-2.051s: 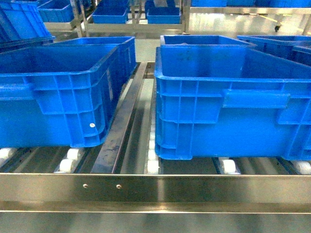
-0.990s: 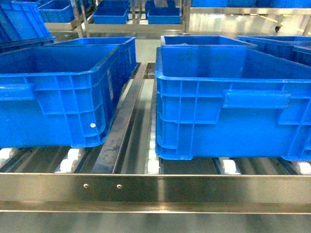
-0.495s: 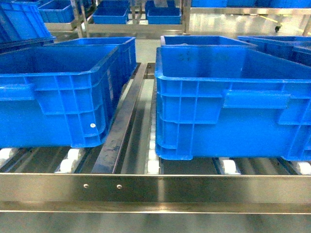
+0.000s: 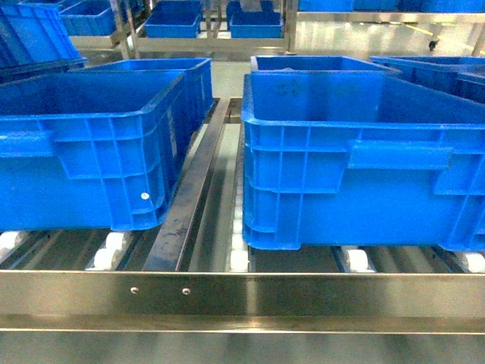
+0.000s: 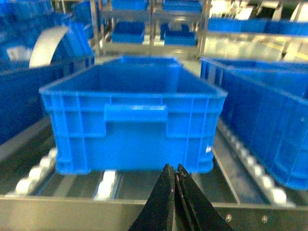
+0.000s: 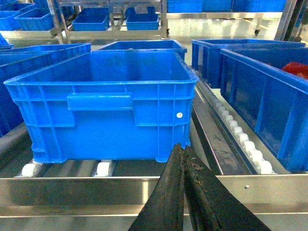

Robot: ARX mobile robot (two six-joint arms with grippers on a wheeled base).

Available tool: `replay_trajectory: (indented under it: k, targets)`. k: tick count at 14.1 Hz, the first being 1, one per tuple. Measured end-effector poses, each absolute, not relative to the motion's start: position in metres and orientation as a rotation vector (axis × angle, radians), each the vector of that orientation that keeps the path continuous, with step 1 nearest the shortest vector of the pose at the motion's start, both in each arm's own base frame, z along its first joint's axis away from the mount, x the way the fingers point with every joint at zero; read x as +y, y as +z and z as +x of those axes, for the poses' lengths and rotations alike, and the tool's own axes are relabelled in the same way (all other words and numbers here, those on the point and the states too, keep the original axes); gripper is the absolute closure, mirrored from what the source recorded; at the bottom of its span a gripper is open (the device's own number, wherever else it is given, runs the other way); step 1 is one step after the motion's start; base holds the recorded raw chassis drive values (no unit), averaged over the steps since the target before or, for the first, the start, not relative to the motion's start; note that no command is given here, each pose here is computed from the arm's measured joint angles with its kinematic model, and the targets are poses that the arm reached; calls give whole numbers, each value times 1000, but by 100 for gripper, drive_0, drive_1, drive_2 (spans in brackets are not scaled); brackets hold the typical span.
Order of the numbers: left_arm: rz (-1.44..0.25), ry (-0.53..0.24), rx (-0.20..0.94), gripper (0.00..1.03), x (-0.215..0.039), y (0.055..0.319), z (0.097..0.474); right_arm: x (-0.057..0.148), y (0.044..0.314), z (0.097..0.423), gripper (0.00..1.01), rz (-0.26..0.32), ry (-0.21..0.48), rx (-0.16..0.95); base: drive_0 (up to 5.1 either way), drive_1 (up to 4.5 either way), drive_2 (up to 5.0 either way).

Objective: Sort blue parts and orange caps into right shelf containers

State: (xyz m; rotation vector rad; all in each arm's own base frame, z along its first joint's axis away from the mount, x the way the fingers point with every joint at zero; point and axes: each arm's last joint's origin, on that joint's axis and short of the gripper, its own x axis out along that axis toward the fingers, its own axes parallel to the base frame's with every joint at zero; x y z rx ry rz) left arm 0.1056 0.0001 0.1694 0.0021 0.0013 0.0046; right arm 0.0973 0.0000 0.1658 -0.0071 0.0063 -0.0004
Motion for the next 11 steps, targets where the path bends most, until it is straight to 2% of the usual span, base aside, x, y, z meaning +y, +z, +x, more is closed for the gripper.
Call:
replay_trajectory:
  k: [1, 2, 7, 8, 11]
  targets:
    - [3, -5, 34, 101, 0, 165, 102, 0, 166, 97, 99, -7, -1, 1, 0, 0, 0]
    - [1, 2, -7, 101, 0, 168, 97, 0, 167, 97, 99, -7, 0, -7, 0, 0, 0]
    - [1, 0, -3, 101, 0, 168, 97, 0, 167, 97, 99, -7, -2, -2, 0, 0, 0]
    - [0, 0, -4, 97, 0, 168, 97, 0, 167, 97, 91, -7, -2, -2, 0, 0, 0]
    - [0, 0, -4, 58, 0, 168, 97, 0, 167, 97, 53, -7, -2, -2, 0, 0, 0]
